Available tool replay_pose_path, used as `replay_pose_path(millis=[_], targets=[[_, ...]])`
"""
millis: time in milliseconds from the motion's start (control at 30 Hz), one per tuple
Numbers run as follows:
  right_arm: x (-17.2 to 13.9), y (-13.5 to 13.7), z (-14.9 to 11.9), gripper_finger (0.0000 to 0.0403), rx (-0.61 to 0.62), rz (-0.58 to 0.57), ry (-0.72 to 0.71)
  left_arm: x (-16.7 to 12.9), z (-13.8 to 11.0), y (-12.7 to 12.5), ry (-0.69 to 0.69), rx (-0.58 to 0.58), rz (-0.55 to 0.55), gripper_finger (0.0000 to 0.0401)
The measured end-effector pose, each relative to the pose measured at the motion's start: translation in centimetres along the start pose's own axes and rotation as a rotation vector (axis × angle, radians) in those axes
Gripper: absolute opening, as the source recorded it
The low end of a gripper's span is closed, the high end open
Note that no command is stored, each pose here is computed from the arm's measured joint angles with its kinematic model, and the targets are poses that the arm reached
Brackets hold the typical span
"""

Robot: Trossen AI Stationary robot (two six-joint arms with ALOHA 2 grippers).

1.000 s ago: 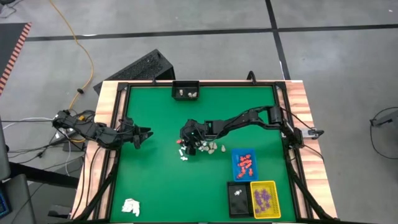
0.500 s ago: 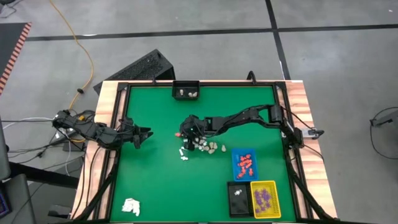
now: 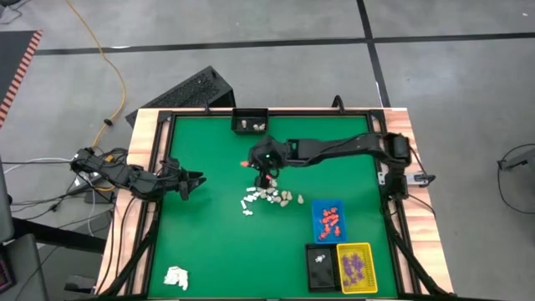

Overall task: Sort Halloween decoration
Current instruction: Put the orange skeleton toy into the blue bin

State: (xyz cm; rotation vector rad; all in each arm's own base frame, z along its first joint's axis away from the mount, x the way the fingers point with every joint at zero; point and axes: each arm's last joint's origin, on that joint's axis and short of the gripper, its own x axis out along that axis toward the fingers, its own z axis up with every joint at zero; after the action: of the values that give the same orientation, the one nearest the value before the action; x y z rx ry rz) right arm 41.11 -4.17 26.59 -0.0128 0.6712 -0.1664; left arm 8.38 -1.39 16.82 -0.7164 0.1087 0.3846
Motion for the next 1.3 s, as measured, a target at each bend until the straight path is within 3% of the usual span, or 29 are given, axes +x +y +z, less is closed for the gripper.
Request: replay_pose_path(millis=[200,533,867,1300], targets=[[-5.3,0.0,0.3,0.0003,0.016,-0.011,0.092,0.0,0.0,0.0,0.001,0.0,0.001,0.0189],[-11.6,2.5,-2.5,0.0003,0.054,-0.061,0.415,0.0,0.0,0.0,0.001,-0.002,0.0,0.0189],[-15.2,7.2,-6.7,0.0002,0.06,-0.073,0.606,0.0,0.0,0.0,-0.006,-0.001,0.006,0.0189],[-17.6,11.7,-12.0,0.0002,0.22,-0.098,0.667,0.0,0.0,0.1,-0.015,0.004,0.014,0.0189]])
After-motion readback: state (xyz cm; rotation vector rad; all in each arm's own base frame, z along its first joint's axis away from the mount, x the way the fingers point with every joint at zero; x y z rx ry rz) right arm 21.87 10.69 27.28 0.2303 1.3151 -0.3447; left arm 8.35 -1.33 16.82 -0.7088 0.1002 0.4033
